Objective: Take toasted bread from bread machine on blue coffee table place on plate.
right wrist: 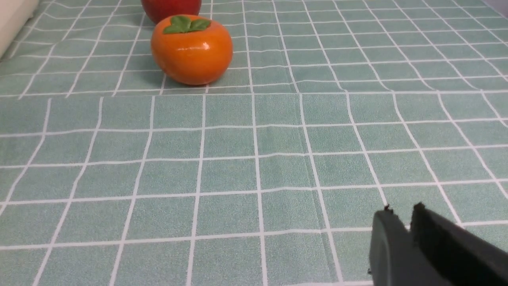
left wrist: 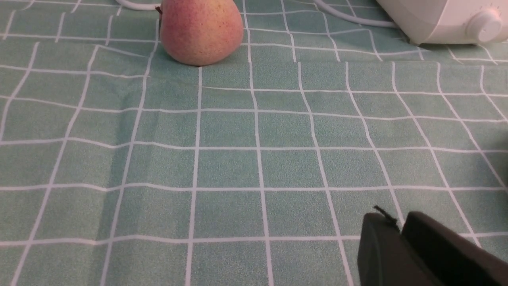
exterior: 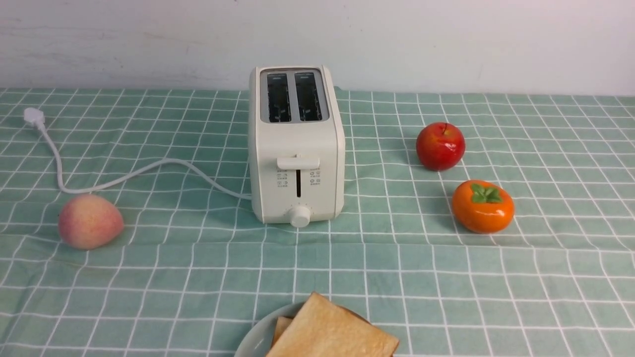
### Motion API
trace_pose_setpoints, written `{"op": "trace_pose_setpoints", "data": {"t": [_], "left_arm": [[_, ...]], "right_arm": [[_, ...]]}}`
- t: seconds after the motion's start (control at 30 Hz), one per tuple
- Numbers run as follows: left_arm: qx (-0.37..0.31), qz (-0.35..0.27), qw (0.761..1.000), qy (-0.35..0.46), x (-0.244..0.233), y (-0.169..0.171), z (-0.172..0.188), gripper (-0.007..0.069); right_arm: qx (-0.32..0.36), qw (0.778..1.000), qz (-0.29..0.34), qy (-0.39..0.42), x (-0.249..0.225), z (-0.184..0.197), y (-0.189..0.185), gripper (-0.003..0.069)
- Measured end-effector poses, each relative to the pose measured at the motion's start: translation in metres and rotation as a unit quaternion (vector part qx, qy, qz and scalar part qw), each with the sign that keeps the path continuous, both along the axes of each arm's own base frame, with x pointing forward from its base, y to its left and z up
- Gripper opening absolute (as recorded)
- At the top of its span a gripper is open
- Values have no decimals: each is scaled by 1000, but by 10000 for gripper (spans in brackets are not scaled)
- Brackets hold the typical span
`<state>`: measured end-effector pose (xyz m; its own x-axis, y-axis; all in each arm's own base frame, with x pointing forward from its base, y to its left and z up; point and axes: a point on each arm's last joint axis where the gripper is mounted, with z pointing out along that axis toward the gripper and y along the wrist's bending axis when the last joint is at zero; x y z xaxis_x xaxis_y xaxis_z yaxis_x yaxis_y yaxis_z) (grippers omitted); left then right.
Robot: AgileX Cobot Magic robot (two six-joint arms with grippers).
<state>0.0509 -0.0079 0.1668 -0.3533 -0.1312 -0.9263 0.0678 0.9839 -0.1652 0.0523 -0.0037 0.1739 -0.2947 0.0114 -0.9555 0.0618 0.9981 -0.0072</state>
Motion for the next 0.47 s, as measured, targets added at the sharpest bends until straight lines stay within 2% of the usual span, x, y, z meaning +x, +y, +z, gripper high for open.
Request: {"op": "trace_pose_setpoints", "data": {"t": [0.47], "left_arm": [[0,0,1000,0,0,0,0,87]], "right_arm": [[0,1000,0,0,0,0,0,88]]}}
